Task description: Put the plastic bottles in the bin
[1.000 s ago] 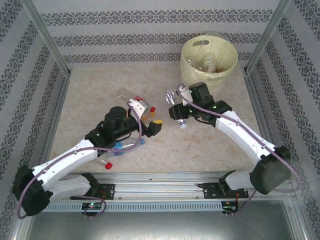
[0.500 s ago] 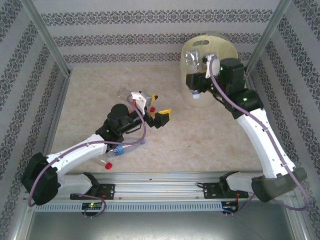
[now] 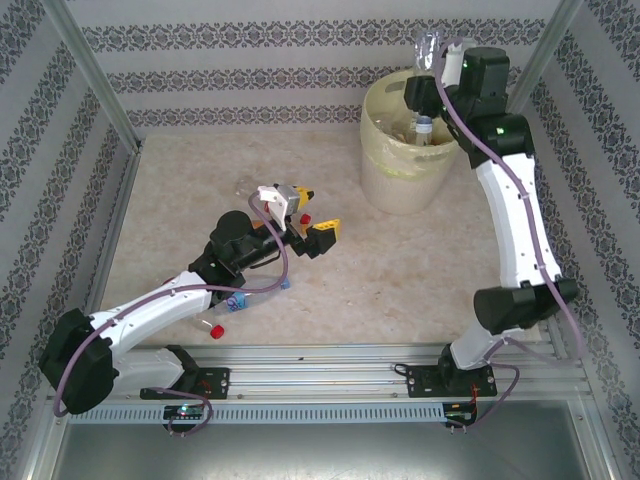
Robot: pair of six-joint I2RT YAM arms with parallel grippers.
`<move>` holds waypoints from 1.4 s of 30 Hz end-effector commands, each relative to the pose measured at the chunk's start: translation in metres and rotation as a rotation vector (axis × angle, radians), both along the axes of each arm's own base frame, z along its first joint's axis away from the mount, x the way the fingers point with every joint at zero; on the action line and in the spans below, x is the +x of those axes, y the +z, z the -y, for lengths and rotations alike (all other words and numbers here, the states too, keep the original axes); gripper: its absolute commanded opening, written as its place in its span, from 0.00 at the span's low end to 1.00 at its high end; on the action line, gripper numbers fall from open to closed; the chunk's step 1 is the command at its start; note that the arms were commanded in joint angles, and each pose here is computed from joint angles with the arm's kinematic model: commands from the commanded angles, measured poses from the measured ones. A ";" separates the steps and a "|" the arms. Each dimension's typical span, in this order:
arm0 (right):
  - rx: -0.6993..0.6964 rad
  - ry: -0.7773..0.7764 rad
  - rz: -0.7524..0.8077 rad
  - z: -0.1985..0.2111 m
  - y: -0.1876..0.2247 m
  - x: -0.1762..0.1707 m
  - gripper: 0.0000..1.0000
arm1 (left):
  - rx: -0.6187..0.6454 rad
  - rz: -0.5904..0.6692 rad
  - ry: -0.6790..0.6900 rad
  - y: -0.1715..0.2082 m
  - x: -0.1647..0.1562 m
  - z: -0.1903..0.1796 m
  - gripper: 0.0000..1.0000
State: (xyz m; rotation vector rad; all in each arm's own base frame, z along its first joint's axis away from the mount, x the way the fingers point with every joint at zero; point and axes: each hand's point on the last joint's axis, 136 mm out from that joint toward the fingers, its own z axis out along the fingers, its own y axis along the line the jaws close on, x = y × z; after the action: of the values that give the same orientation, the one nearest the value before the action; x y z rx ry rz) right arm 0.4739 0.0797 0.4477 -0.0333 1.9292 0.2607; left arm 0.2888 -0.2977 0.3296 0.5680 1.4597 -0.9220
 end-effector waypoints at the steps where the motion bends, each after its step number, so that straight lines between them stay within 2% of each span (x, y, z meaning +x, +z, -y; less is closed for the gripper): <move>1: -0.059 -0.062 -0.045 0.017 -0.009 0.015 0.56 | -0.019 0.046 -0.029 0.015 -0.007 -0.002 1.00; 11: -0.107 -0.160 -0.196 0.054 -0.060 0.054 0.58 | 0.029 0.053 -0.043 0.012 -0.010 0.000 1.00; 20: -0.098 -0.180 -0.325 0.072 -0.112 0.067 0.59 | 0.055 0.041 -0.040 0.006 -0.008 0.001 1.00; 24: -0.096 -0.185 -0.362 0.075 -0.125 0.067 0.63 | 0.068 0.036 -0.036 0.004 -0.006 0.001 1.00; 32: -0.082 -0.190 -0.344 0.076 -0.116 0.063 0.76 | 0.080 0.025 -0.031 -0.001 -0.004 0.002 1.00; 42: -0.053 -0.159 -0.257 0.069 -0.079 0.041 0.78 | 0.100 0.036 -0.020 -0.002 -0.003 0.000 1.00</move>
State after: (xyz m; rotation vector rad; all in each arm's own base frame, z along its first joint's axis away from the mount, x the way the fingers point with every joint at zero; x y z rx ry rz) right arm 0.5316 0.0102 0.3295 0.1261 2.2726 0.0719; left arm 0.2832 -0.3015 0.3090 0.6652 1.5175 -0.8873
